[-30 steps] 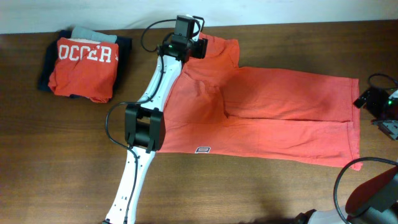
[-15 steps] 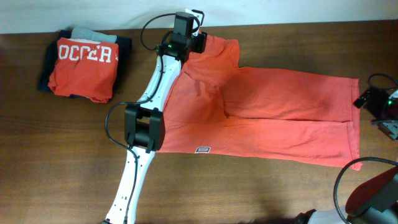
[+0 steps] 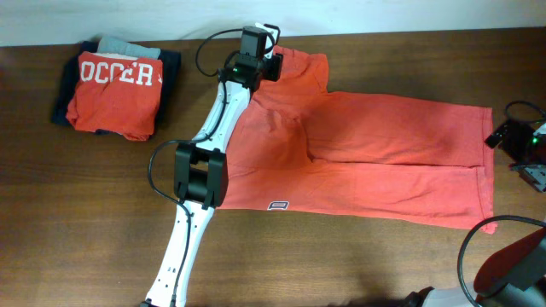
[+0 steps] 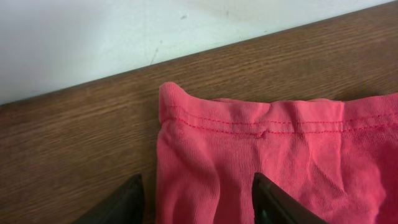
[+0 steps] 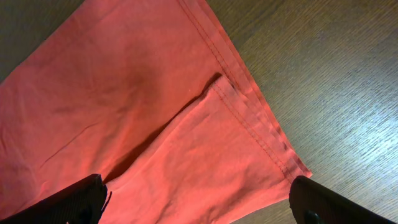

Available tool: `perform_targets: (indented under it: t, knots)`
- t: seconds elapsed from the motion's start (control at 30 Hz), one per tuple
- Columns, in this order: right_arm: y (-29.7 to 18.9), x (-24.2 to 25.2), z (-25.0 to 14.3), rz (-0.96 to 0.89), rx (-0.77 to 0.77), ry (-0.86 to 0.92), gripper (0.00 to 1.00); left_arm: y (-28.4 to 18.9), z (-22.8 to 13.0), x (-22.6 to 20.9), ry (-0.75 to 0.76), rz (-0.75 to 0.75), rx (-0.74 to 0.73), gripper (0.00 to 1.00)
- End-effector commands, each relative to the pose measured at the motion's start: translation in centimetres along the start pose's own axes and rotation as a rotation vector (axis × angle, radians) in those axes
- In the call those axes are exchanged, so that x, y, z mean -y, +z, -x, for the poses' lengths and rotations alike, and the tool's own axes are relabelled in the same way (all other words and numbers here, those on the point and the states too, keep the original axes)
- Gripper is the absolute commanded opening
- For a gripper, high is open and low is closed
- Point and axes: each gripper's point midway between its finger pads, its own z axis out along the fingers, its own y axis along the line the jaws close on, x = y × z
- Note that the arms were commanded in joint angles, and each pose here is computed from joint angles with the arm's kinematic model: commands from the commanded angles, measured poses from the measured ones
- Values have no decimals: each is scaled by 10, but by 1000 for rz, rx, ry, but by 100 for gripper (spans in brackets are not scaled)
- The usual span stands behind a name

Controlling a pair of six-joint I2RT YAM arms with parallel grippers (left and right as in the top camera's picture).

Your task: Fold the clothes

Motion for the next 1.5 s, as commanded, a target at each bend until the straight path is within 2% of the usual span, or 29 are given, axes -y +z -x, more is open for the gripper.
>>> perform_targets:
  t: [0.0,0.07,0.3,0.47,0.63,0.8,0.93,1.27,1.47]
  knots:
    - [-4,1,5,-8,17,-12,99,7,-8,-7,-36,21,-5,52]
    - [-4,1,5,-8,17,-12,99,7,-9,-7,-37,18,-8,49]
    - [-4,1,5,-8,17,-12,99,7,-11,-7,-38,19,-17,17]
    - [-4,1,5,-8,17,-12,99,-7,7,-5,-37,17,-2,6]
    - [-4,1,5,-8,17,-12,99,-33,49,-4,-33,15,74,6]
    - [-4,1,5,-8,17,-12,99,-52,73,3,-29,-11,117,7]
    - [-4,1,5,-8,17,-12,99,-61,84,13,-24,-67,132,7]
    - [-4,-2,16,3,61,-14,99,-109,107,18,-27,-67,99,7]
    - [-11,-12,59,38,236,-37,99,-116,98,18,-33,-65,44,7]
